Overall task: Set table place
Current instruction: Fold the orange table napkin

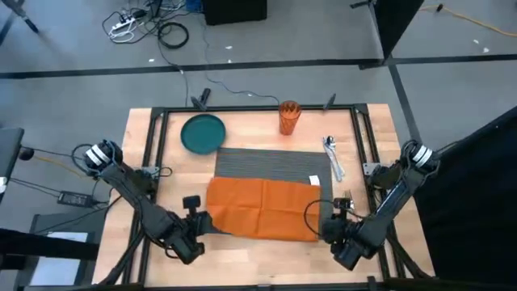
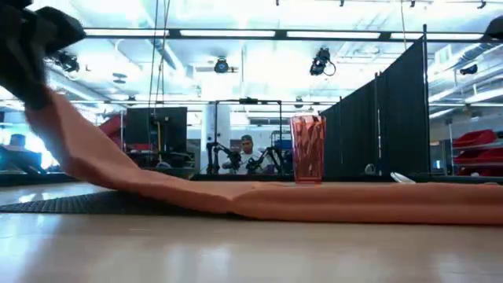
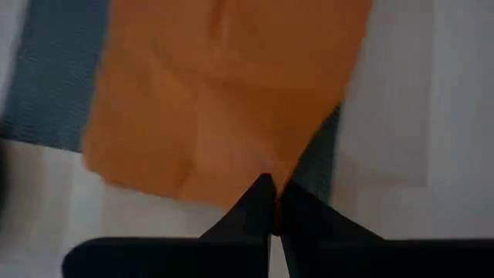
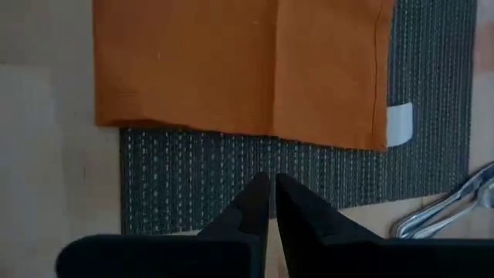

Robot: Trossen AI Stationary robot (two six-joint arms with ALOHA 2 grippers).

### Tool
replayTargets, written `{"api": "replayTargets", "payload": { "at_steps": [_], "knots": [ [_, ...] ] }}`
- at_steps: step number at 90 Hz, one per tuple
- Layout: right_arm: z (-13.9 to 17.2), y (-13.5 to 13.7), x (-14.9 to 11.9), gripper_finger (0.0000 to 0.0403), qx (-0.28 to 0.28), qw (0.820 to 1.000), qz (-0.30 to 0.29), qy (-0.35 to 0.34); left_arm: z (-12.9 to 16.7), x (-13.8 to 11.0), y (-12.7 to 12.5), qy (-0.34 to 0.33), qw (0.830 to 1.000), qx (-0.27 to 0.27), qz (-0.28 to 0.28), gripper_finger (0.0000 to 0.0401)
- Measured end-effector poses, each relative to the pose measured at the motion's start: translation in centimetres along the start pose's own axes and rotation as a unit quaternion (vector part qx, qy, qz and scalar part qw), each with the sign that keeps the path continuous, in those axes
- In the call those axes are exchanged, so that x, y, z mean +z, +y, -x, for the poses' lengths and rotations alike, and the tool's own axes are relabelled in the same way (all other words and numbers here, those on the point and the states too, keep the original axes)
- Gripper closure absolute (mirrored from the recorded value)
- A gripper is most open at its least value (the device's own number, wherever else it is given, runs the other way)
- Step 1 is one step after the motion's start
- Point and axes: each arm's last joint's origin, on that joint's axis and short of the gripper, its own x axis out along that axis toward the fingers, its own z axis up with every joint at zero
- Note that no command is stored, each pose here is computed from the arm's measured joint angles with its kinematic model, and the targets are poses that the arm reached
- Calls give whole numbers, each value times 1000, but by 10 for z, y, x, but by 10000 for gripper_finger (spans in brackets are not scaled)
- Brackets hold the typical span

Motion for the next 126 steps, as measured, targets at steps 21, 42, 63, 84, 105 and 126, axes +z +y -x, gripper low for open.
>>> {"api": "replayTargets", "payload": {
  "at_steps": [21,42,63,84,105,126],
  "knots": [
    [-1,-4,4,369,8,1000,-11,9,-2,-10,4,84,996,-6,-4,361],
    [-4,-4,9,284,33,999,-31,24,3,-11,5,149,988,-35,2,274],
    [-11,-12,19,213,45,997,-33,47,23,12,9,117,992,-17,31,231],
    [-13,-22,44,174,107,994,-33,6,14,30,8,37,997,-34,54,228],
    [-21,7,64,165,196,978,-2,-79,-5,13,0,31,998,-55,30,228],
    [-46,23,59,176,183,982,-32,-31,-24,-4,-3,24,997,-72,-15,228]
  ]
}}
